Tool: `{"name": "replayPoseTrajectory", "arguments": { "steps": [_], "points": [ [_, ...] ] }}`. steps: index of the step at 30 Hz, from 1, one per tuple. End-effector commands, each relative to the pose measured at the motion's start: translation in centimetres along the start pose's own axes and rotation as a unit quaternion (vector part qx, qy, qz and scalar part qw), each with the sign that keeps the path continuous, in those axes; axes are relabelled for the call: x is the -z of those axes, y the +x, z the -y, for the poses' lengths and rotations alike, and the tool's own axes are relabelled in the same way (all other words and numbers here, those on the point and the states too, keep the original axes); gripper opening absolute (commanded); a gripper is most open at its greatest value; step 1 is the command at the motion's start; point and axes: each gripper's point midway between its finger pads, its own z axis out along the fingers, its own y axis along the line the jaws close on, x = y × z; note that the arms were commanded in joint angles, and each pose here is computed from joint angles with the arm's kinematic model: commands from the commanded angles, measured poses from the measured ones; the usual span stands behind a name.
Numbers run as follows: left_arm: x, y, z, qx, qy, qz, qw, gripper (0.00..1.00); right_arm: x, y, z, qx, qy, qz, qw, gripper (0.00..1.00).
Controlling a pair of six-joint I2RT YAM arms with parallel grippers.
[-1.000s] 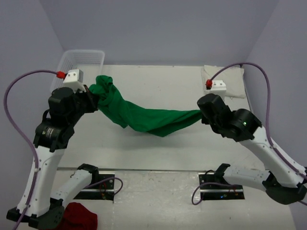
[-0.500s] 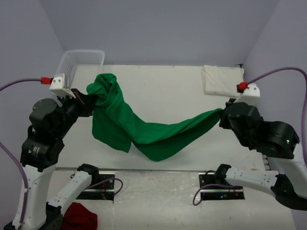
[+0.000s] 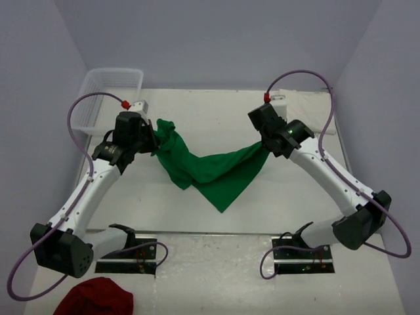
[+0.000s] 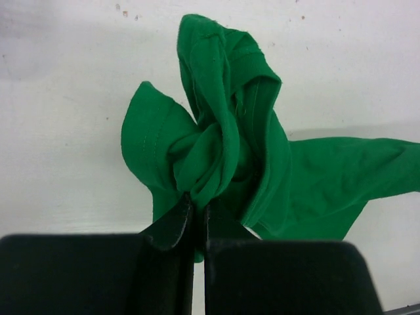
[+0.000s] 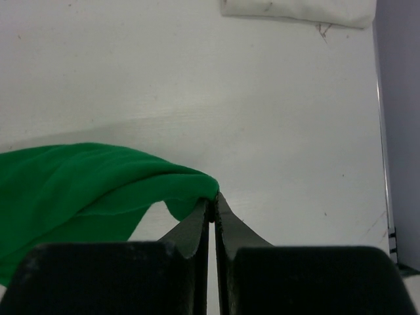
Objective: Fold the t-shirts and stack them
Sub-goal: Flatten out the tshirt
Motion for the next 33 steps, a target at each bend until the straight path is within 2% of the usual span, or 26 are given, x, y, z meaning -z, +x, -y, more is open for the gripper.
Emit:
{"name": "replayPoseTrajectory", "arguments": {
  "steps": [1,8,15,16,17,20,21,22,24,25,29,33],
  "points": [
    [-1.5,-3.0,1.2,0.014,0.019,0.057,0.998,0.00,-1.2,-2.7,-0.4,-0.008,-0.018,0.029,0.999,0.00],
    [-7.2,-0.7,-0.2,0.018,-0.016,0.015,1.000,0.00,-5.5,-1.0,-2.0,0.016,-0.005,-0.020,1.000,0.00],
    [-11.3,0.0,-1.3,0.012,-0.046,-0.003,0.999,0.01,-8.5,-0.2,-2.7,0.020,0.005,-0.048,0.999,0.00],
    [-11.7,-0.5,-1.2,0.012,-0.045,0.004,0.999,0.06,-9.0,0.1,-2.4,0.021,0.010,-0.054,0.998,0.00],
    [-12.1,-0.4,-1.0,0.011,-0.041,0.002,0.999,0.16,-9.3,0.1,-2.2,0.020,0.013,-0.056,0.998,0.00],
    [-12.4,-1.2,-0.4,0.010,-0.029,0.006,1.000,0.28,-9.9,0.2,-1.6,0.015,0.017,-0.059,0.998,0.00],
    [-12.4,-1.3,-0.2,0.010,-0.026,0.008,1.000,0.38,-10.0,0.2,-1.4,0.011,0.018,-0.060,0.998,0.00],
    [-12.1,-1.7,0.0,0.009,-0.022,0.013,1.000,0.65,-10.0,0.0,-1.4,0.010,0.015,-0.058,0.998,0.00],
    [-11.5,-2.3,-0.2,0.005,-0.029,0.024,0.999,0.96,-9.9,-0.3,-1.2,0.007,0.014,-0.053,0.998,0.00],
    [-10.7,-2.6,-0.2,0.003,-0.031,0.030,0.999,1.00,-9.9,-0.4,-1.3,0.008,0.012,-0.052,0.999,0.00],
    [-8.5,-2.5,-1.4,0.000,-0.062,0.035,0.997,1.00,-9.8,-0.7,-1.3,0.005,0.005,-0.050,0.999,0.00],
    [-6.9,1.3,-1.6,0.018,-0.047,-0.007,0.999,1.00,-9.6,-0.8,-1.5,0.001,-0.004,-0.048,0.999,0.00]
  ]
}}
